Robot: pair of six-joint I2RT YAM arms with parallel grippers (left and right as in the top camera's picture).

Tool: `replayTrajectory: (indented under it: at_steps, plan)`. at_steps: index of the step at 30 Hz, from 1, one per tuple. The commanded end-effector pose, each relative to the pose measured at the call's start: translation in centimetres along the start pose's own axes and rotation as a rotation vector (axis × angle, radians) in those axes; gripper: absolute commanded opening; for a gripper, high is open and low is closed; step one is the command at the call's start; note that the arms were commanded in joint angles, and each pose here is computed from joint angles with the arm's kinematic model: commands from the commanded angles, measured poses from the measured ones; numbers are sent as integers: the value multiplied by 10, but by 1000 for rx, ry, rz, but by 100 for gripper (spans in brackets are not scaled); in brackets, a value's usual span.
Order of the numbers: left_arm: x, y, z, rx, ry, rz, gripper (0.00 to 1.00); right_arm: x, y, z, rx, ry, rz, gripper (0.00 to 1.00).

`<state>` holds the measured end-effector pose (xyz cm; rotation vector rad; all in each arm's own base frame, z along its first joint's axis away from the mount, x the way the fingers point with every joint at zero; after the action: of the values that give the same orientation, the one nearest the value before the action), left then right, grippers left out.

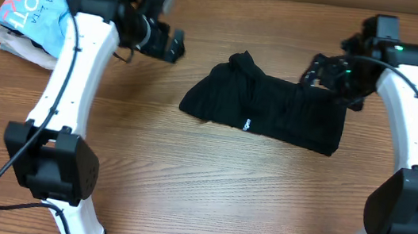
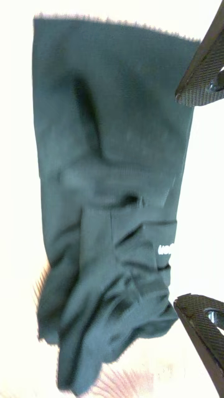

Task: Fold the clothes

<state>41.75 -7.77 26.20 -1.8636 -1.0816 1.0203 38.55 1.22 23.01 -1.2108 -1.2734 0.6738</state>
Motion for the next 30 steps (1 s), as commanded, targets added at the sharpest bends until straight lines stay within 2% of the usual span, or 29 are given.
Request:
replayTrajectory:
  at_steps: [1, 10, 20, 23, 26, 27, 30]
  plan:
    - [-9, 36, 16, 39, 83, 126, 100, -3, -10, -3, -16, 7, -10, 100]
    - [-12, 107, 42, -75, 171, 224, 100, -1, -9, -2, -13, -1, -7, 99]
    - [-7, 159, 61, -51, 177, 277, 98, 1, -9, -2, -18, -28, -10, 93]
    - [-8, 171, 66, -34, 160, 344, 88, 1, -9, -2, -18, -28, -10, 92]
    - [-7, 176, 69, -16, 124, 359, 74, 1, -9, -2, -18, -28, -10, 91]
    - [-7, 176, 70, -15, 122, 359, 66, 1, -9, -2, -19, -28, -11, 91]
    - [-8, 176, 68, -18, 118, 358, 32, 1, -9, -3, -24, -30, -13, 88]
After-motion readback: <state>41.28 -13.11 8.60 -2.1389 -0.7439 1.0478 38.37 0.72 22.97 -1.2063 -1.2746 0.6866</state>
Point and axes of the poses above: each gripper's point midway between its finger pads, its own y axis out along the fingers, its own x axis along the line the jaws close on, z = x × y, the point moved 9 cm from there along -y, back along the fingers
